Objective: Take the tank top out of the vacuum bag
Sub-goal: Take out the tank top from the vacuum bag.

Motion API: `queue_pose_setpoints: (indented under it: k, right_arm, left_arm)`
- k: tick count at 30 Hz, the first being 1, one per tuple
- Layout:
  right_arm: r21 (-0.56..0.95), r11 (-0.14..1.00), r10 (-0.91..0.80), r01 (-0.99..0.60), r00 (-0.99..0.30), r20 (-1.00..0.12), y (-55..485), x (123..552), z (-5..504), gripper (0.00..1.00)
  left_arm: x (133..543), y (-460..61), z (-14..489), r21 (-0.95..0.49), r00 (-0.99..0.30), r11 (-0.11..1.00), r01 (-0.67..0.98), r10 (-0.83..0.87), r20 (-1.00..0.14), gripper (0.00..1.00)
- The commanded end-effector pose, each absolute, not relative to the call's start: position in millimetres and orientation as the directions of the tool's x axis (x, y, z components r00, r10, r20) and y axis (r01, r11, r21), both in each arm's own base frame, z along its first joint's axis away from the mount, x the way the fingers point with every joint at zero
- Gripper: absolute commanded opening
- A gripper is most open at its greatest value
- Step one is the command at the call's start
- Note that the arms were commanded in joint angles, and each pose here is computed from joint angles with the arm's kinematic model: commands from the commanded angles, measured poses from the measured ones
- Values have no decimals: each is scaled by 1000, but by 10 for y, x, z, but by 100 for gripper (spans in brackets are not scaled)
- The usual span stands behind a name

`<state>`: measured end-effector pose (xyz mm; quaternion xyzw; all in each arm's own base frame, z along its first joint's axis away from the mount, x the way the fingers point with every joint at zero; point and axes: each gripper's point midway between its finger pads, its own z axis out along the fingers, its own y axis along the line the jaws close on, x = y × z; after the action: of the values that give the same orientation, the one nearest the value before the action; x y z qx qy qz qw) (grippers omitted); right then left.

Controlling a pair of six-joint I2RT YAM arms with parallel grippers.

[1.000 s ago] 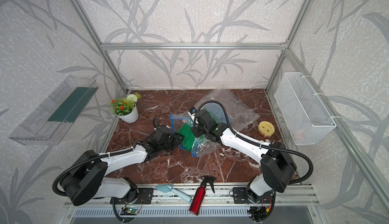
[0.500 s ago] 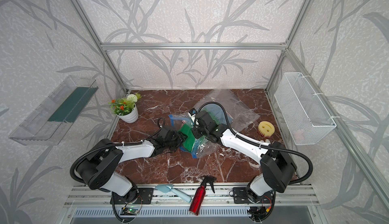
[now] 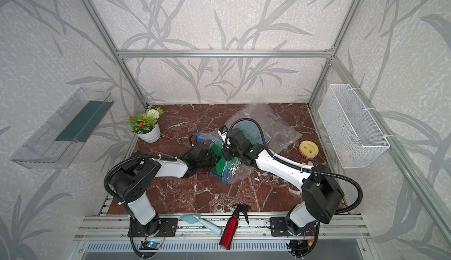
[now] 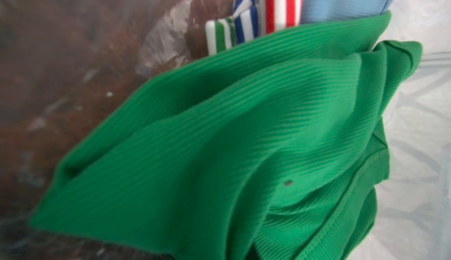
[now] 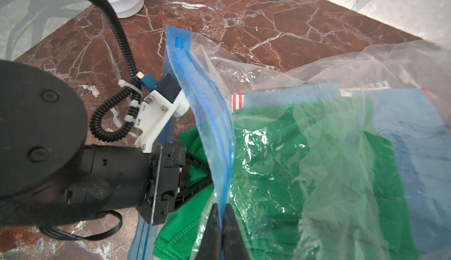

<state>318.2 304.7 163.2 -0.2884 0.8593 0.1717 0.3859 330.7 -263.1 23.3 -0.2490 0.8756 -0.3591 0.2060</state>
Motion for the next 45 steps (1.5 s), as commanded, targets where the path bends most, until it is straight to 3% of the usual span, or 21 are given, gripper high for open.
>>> queue_pose_setpoints:
  k: [1,16,45]
  right_arm:
    - [124,784,-296,-609,-541,-787,2997,3226,1777,0]
    - [119,820,-289,-561,-584,-758,2789,3413,1724,0]
    - [112,834,-302,-540,-617,-727,2811,3496,1687,0]
  left_arm:
    - [3303,-2662,358,-744,-798,616,-257,-570,-196,0]
    - [3021,-2326,1372,-738,-763,641,-213,-581,-284,0]
    - [2732,-1782,2600,-801,-622,564,-202,-706,-340,0]
